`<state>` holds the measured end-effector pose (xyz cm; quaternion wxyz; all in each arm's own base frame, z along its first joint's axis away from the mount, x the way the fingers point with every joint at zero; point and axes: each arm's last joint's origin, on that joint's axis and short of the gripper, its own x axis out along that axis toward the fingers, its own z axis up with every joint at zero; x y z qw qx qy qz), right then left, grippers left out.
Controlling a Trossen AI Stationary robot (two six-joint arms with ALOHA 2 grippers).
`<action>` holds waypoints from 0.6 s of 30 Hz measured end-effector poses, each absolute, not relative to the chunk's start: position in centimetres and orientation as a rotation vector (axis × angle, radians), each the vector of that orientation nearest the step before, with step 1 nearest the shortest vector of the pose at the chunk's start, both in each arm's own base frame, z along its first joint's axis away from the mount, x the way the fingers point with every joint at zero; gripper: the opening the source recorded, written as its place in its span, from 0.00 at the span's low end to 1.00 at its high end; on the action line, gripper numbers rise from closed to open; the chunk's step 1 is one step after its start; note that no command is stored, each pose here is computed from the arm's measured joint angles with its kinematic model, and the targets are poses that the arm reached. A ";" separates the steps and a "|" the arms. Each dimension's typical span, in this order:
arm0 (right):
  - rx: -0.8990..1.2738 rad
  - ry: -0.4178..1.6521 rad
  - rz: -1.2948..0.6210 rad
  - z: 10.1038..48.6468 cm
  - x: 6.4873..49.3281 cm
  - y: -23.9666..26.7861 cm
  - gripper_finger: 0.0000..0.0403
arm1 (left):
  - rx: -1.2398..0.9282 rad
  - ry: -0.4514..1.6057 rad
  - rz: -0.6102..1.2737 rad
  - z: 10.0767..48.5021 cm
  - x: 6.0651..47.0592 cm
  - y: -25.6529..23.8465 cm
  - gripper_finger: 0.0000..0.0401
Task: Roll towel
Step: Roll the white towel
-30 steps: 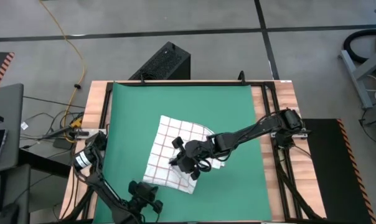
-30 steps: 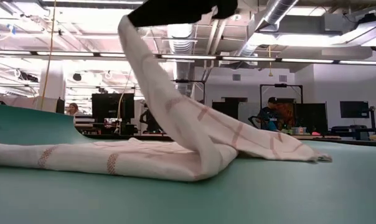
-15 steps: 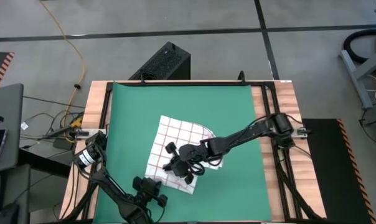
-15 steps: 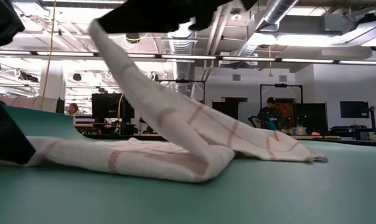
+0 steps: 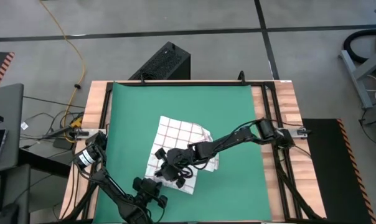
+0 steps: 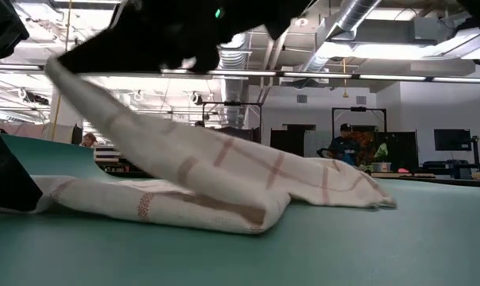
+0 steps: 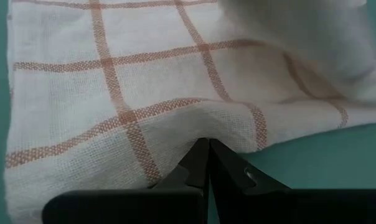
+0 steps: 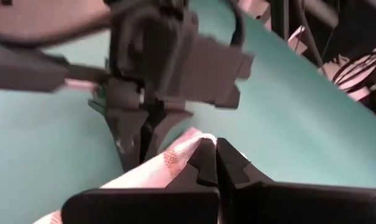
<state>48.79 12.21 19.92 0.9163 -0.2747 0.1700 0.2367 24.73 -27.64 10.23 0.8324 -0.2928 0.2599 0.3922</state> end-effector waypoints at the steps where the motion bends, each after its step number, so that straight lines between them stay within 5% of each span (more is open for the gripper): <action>1: -0.565 0.363 0.489 19.5 49.0 12.2 0.00 | -0.622 0.551 0.831 10.2 24.7 -27.7 0.00; 18: -0.549 0.368 0.528 18.3 49.7 10.7 0.00 | -0.642 0.556 0.783 10.2 25.0 -28.2 0.00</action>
